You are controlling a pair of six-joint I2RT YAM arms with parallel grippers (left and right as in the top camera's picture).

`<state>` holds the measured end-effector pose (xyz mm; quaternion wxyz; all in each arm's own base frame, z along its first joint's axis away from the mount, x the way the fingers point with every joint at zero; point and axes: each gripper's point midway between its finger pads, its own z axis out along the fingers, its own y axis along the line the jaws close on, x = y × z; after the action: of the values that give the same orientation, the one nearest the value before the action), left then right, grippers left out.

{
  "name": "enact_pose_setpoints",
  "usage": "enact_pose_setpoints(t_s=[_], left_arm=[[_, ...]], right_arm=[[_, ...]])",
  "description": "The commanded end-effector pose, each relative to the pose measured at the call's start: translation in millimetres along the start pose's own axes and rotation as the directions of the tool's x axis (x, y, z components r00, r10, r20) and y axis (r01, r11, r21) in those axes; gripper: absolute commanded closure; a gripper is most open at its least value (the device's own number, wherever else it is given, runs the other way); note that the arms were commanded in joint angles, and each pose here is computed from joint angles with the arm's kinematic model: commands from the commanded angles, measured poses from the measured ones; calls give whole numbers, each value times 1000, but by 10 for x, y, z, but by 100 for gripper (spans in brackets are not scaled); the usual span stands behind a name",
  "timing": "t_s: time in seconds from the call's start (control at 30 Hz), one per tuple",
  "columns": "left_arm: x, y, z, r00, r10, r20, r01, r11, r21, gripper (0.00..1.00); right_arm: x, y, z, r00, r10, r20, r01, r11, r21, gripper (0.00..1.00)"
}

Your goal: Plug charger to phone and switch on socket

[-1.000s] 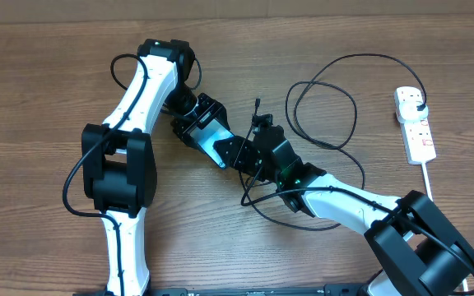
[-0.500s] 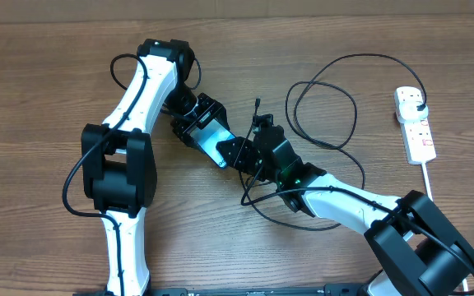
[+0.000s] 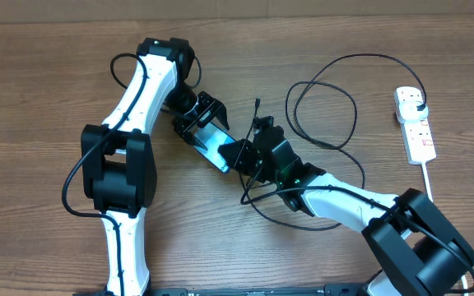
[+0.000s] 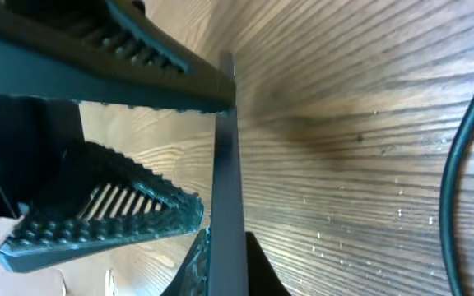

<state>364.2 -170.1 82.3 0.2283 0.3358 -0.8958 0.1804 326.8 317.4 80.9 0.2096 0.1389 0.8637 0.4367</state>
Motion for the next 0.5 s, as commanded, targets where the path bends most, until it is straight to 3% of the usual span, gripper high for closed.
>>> enact_pose_setpoints(t_s=[0.0,0.03,0.13,0.33,0.47], left_arm=[[11,-4,-20,996,82,19,-81,997,-19,28],[31,21,-25,995,101,10,-101,995,-27,15],[96,29,-129,982,186,-25,-186,983,-1,2],[92,142,-600,947,304,105,-300,953,-50,0],[187,173,-892,859,456,235,-439,890,-124,0]], right_arm=[[-61,192,0,999,-34,15,35,998,-50,96],[-87,179,-1,999,-33,28,34,999,-43,96],[-232,133,-22,997,-20,73,22,999,-29,96],[-649,120,-169,993,62,103,-55,996,-75,96],[-874,258,-356,990,88,110,-72,987,-140,96]])
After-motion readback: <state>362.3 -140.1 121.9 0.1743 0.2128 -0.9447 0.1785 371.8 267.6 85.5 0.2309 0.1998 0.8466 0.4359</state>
